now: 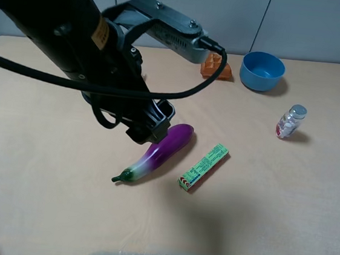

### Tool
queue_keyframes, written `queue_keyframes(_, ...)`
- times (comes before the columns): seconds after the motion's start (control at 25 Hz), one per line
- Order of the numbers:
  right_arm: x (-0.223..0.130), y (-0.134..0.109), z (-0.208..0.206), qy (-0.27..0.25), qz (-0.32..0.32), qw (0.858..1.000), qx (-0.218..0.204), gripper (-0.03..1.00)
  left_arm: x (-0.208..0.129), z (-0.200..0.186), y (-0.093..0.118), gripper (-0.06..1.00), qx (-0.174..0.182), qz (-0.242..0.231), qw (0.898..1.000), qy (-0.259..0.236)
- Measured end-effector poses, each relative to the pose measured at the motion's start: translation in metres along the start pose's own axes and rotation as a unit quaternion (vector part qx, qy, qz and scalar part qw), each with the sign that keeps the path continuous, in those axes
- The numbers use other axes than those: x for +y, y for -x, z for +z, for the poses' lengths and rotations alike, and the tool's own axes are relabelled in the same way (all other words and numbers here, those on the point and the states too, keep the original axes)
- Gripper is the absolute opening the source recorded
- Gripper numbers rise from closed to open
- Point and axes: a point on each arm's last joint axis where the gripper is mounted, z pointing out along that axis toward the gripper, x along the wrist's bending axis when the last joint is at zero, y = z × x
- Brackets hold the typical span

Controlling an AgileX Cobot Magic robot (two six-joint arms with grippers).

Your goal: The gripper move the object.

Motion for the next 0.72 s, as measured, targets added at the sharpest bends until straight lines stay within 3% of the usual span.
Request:
queue_keyframes(0.28, 0.0, 0.0, 0.0, 0.0, 0.0, 1.0, 0.0, 0.69, -0.007, -0.048, -0.01, 0.97, 0.022, 0.014, 0.999, 0.024)
queue_keyframes(0.72, 0.0, 0.0, 0.0, 0.0, 0.0, 1.0, 0.0, 0.69, -0.035, -0.117, -0.04, 0.99, 0.052, -0.032, 0.997, 0.04)
